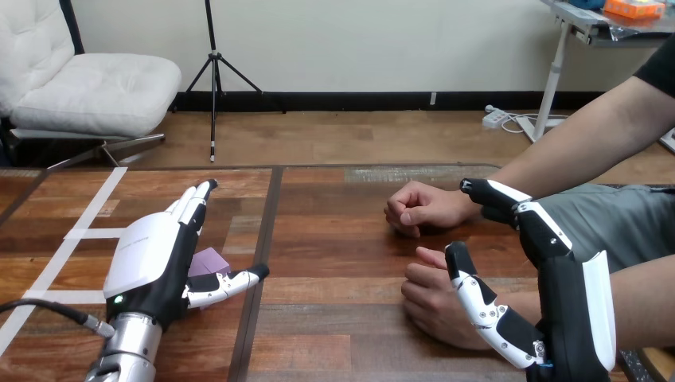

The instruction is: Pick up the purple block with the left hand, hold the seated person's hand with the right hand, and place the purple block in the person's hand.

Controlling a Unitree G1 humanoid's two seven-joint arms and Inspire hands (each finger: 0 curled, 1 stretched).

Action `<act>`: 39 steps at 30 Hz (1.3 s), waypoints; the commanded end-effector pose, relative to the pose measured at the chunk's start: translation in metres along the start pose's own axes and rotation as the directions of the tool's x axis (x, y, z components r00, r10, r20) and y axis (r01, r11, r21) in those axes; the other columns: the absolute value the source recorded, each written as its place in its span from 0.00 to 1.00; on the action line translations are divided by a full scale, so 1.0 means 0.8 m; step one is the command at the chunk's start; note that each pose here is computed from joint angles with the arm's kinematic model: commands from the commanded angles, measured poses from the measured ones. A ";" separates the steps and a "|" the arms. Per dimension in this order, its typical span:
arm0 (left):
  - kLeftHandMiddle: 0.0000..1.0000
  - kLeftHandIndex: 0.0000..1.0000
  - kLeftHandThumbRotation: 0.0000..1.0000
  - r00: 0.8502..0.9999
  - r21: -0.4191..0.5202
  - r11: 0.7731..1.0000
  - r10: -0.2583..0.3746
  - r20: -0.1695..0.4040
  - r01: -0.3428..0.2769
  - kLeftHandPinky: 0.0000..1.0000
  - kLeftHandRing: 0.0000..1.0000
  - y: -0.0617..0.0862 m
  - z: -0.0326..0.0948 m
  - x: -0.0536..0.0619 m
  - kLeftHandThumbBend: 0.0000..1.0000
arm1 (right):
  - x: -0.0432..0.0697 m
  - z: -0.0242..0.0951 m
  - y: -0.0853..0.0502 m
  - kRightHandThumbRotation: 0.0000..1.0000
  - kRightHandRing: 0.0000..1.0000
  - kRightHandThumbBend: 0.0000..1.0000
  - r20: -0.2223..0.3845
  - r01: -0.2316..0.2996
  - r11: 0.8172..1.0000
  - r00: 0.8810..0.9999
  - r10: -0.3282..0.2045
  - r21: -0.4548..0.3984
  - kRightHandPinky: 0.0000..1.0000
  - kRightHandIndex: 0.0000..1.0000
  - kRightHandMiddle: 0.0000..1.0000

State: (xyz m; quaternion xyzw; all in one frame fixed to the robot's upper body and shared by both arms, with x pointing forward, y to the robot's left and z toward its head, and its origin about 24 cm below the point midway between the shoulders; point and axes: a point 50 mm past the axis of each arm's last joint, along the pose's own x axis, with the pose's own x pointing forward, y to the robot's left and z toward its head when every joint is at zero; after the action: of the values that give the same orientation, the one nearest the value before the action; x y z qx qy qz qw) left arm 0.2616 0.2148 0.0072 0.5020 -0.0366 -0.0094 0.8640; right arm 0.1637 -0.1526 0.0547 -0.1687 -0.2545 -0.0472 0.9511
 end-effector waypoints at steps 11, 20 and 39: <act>0.96 0.97 0.57 1.000 0.111 0.994 -0.006 0.016 0.004 0.90 0.94 0.021 0.007 0.029 0.92 | 0.021 0.009 -0.002 0.26 0.78 0.36 0.076 0.021 1.000 0.997 -0.022 0.012 0.76 0.73 0.77; 0.97 0.97 0.60 1.000 0.149 0.988 -0.028 -0.009 0.029 0.93 0.95 0.023 0.005 0.031 0.94 | 0.022 0.009 -0.003 0.25 0.78 0.36 0.075 0.021 1.000 0.997 -0.022 0.013 0.75 0.73 0.77; 0.98 0.98 0.62 0.997 0.212 0.974 -0.067 -0.039 0.074 0.96 0.97 0.020 0.003 0.031 0.94 | 0.022 0.009 -0.003 0.25 0.77 0.36 0.072 0.016 1.000 0.997 -0.016 0.007 0.75 0.73 0.76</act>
State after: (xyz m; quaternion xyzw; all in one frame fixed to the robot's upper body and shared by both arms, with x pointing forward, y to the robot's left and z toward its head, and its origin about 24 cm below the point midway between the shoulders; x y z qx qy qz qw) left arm 0.2682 0.2234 0.0000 0.5730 0.0388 -0.0390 0.8177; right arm 0.1646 -0.1536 0.0544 -0.1719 -0.2507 -0.0440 0.9517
